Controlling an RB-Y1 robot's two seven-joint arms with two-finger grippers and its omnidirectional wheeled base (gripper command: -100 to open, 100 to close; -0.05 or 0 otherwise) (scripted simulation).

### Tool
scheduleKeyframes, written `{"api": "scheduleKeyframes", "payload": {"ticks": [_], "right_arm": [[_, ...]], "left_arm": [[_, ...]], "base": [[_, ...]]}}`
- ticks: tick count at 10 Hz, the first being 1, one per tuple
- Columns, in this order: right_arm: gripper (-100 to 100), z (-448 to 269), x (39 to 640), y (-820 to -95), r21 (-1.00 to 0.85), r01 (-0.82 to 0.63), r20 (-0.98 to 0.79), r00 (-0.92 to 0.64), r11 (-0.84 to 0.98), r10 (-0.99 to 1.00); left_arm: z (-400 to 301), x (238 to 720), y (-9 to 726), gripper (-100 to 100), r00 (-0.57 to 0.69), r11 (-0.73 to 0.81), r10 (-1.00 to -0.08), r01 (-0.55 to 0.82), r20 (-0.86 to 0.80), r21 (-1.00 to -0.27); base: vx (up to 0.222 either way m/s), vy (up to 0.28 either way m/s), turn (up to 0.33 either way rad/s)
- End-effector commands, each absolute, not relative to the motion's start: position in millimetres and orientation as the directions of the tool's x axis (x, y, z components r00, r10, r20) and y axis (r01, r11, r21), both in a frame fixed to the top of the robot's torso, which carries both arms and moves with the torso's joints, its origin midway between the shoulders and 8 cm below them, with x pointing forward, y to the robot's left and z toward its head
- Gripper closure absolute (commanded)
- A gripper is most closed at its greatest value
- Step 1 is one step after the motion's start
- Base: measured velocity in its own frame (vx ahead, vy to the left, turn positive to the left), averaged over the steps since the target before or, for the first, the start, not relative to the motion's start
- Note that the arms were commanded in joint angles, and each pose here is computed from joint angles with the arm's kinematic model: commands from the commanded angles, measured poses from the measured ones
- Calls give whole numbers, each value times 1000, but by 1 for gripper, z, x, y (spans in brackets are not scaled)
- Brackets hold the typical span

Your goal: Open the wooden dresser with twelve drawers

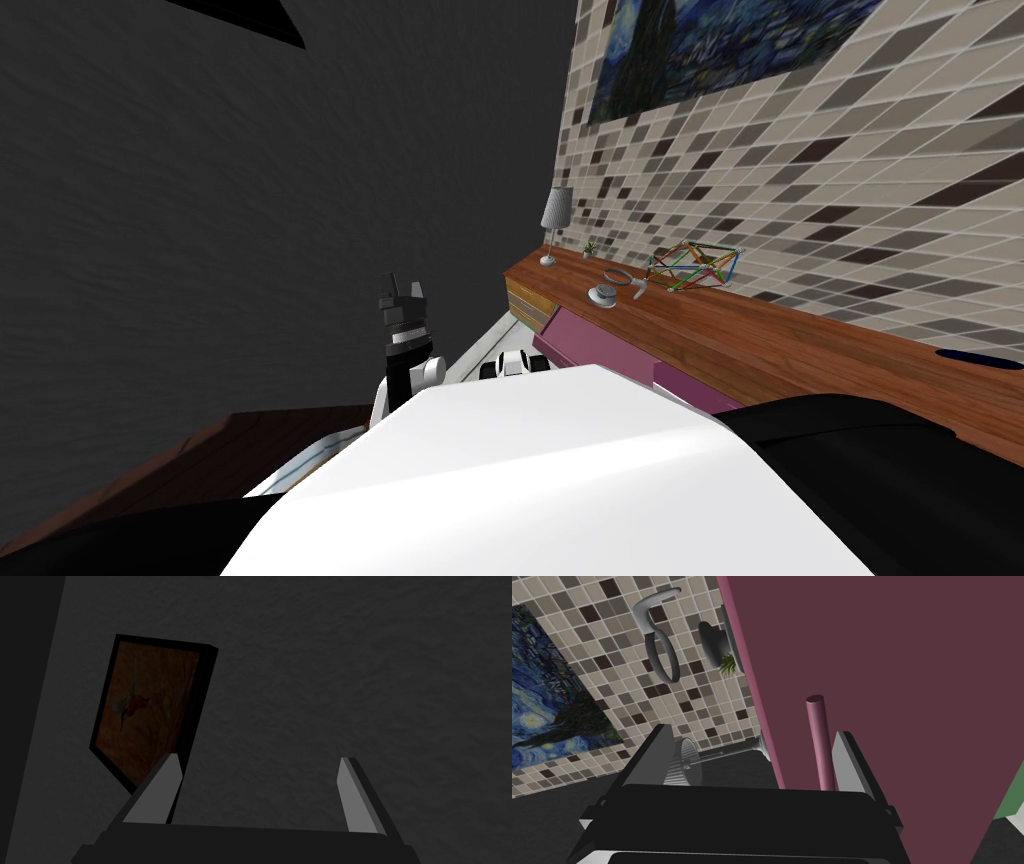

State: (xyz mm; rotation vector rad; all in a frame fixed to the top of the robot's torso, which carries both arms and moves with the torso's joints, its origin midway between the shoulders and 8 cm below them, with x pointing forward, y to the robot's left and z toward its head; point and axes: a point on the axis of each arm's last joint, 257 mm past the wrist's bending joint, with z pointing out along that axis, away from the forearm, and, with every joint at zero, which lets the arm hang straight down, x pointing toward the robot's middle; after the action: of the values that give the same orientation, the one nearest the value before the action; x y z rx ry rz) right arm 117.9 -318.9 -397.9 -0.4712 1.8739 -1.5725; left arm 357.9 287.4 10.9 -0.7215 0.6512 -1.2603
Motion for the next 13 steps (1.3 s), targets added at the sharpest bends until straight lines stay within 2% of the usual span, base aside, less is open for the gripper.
{"api": "scheduleKeyframes", "payload": {"ticks": [1, 13], "right_arm": [[-100, -388, 120, -323, -966, 165, -256, -731, 199, -633], [-100, -387, 106, -316, -964, 124, -250, -718, 234, -650]], "left_arm": [[11, 358, 287, 0, 189, 150, -981, 602, -43, -784], [11, 358, 287, 0, 189, 150, -981, 602, -43, -784]], "base": [[0, 0, 0], [15, -3, -12]]}}
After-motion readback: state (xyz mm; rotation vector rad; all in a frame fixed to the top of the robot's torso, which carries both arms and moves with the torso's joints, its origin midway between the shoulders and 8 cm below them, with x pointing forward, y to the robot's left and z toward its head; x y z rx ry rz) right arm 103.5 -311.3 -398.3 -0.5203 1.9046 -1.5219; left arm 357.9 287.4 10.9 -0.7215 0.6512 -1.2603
